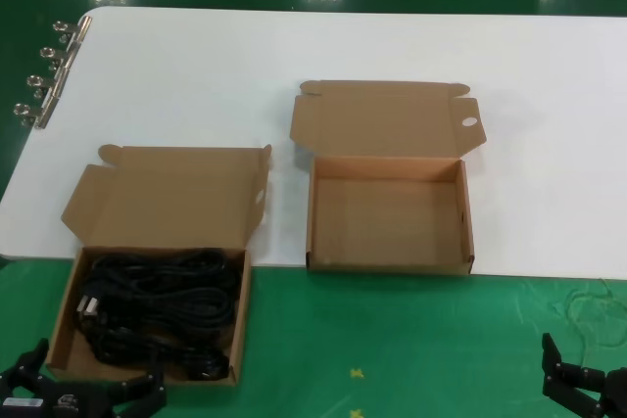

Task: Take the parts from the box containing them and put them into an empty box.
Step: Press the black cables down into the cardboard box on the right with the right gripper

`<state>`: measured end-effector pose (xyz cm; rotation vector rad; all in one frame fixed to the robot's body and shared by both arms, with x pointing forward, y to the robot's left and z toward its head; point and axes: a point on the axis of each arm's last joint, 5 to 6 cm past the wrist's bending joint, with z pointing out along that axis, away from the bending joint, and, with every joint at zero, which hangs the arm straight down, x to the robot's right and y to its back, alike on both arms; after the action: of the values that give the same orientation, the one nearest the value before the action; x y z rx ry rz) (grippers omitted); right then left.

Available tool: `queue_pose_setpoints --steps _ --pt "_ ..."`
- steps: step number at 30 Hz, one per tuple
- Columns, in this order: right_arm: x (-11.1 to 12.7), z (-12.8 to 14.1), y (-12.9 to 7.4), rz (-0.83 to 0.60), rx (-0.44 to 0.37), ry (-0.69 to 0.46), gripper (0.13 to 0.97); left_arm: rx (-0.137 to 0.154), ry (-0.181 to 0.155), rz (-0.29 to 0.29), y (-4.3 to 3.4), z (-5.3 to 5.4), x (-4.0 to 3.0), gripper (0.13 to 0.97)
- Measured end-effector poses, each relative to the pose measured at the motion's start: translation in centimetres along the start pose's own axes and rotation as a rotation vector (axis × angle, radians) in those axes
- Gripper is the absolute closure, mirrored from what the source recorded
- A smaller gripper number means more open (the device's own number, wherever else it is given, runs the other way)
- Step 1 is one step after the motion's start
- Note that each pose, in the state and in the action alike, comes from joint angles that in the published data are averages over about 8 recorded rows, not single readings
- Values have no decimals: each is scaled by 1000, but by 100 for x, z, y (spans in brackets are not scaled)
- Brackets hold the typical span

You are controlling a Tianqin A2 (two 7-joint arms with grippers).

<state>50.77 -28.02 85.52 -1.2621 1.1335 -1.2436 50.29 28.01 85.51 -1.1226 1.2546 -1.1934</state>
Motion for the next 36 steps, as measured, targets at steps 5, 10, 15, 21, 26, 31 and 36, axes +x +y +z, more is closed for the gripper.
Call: queue_pose_setpoints --steps 5,10,15,21,26,31,36 --pt "0 0 0 0 0 0 132 0 0 0 0 0 0 132" --pt "0 0 0 0 0 0 133 0 0 0 0 0 0 132" --pt "0 0 0 0 0 0 162 0 0 0 0 0 0 132" --pt "0 0 0 0 0 0 208 0 0 0 0 0 0 132" --pt "0 0 0 0 0 0 289 0 0 0 0 0 0 132" --pt "0 0 0 0 0 0 372 0 0 0 0 0 0 132" --pt "0 0 0 0 0 0 496 0 0 0 0 0 0 132"
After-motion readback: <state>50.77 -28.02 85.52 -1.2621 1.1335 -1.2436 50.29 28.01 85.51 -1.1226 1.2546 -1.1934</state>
